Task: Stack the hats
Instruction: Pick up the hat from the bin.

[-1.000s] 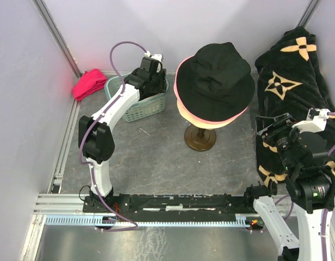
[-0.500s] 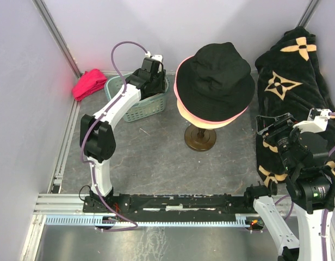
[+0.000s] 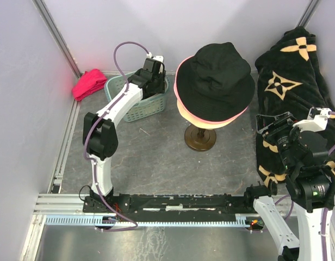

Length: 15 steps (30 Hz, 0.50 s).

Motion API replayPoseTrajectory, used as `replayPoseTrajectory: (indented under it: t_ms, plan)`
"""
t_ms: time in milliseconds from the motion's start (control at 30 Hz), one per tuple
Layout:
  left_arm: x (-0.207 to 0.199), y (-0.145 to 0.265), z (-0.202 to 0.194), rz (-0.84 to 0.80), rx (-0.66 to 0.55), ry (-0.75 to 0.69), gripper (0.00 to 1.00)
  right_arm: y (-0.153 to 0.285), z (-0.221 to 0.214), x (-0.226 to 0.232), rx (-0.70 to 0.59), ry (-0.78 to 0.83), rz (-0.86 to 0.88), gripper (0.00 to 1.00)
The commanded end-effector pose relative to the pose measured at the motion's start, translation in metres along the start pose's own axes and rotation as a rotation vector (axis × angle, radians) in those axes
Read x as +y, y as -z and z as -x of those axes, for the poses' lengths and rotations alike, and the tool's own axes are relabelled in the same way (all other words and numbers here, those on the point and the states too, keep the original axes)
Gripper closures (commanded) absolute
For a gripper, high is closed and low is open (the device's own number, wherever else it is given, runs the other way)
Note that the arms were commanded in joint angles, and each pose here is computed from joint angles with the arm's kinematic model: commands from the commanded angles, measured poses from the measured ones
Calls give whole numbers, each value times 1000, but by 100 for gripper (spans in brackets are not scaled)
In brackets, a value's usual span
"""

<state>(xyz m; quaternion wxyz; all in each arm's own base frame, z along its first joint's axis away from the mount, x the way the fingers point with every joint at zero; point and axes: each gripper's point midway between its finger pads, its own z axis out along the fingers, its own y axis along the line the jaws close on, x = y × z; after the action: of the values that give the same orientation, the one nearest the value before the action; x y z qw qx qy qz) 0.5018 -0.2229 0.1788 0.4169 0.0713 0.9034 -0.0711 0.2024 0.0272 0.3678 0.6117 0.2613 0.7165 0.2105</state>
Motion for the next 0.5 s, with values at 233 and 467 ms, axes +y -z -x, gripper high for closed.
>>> replayPoseTrajectory:
  t_ms: [233, 467]
  plan:
    - [12, -10, 13, 13, -29, -55, 65, -2, 20, 12, -62, 12, 25, 42]
    - [14, -5, 28, 0, -69, -47, 97, -4, 25, 15, -69, 17, 24, 42]
